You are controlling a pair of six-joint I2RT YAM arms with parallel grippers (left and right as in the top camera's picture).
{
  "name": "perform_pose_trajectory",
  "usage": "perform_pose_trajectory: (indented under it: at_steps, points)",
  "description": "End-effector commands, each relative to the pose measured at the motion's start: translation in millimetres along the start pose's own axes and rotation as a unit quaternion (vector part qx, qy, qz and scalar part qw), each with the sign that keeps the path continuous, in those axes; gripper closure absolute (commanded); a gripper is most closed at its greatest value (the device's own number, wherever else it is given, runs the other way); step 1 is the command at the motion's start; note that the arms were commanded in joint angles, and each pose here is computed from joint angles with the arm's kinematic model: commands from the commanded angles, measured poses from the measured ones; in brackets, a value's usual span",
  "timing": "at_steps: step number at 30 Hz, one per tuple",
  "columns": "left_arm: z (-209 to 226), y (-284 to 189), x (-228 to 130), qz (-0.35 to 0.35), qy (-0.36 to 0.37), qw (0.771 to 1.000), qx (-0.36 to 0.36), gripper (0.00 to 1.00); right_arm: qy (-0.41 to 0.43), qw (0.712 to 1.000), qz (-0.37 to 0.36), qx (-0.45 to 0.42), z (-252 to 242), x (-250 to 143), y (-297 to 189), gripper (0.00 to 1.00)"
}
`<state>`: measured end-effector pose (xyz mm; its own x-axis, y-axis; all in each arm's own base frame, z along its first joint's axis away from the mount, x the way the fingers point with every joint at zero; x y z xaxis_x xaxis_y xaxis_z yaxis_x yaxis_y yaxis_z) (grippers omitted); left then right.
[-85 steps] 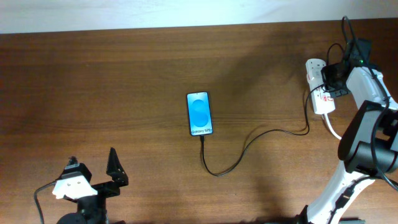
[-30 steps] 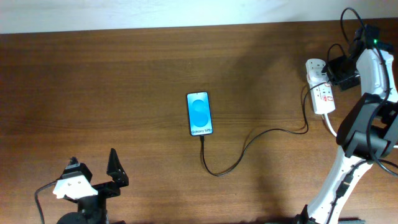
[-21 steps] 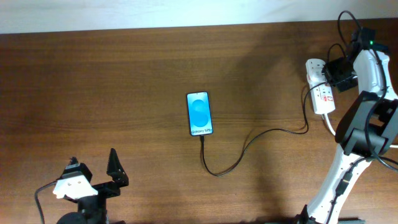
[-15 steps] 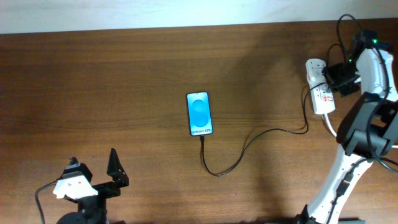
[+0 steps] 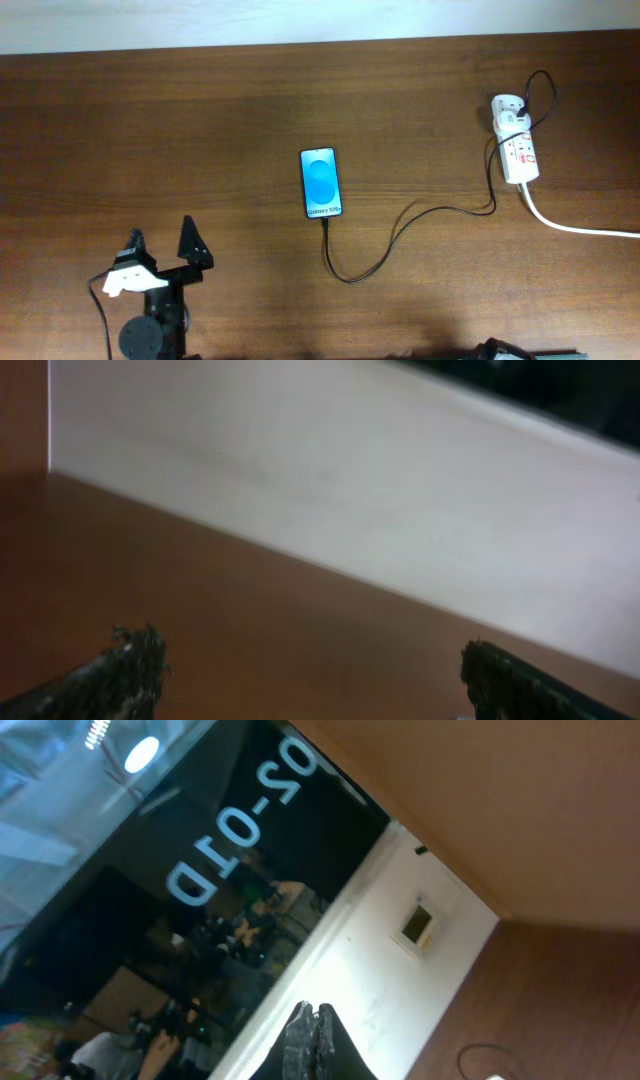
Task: Plug charger to phone and switch on socket
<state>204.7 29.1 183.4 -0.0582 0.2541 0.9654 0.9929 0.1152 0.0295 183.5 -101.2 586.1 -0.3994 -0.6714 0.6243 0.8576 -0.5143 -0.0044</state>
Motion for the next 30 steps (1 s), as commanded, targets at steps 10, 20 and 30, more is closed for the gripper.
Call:
perform_pose_trajectory:
  at_steps: [10, 20, 30]
  points:
    - [0, -1, -21, 0.048, -0.090, 0.995, 0.005, 0.01, 0.020, 0.982, -0.002, 0.190, 14, 13, -168, 0.96]
    - [19, -2, -18, 0.025, -0.084, 0.993, 0.082, 0.01, 0.003, 0.949, -0.066, 0.308, 11, 53, -239, 0.96]
    - [19, -2, -18, 0.025, -0.084, 0.993, 0.083, 0.01, 0.003, 0.932, -0.136, 0.335, -134, 47, -291, 0.92]
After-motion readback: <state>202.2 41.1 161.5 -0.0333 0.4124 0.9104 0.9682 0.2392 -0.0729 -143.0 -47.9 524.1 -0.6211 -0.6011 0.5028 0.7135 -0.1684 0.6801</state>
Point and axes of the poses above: each gripper's point midway between its finger pads, its own y axis out along the fingers, its own z axis along the line the jaws close on, x = y × z, the point moved 4 cm from there along -y, back along the fingers, and after that the axes turned 4 degrees about y, right-handed, at the moved point
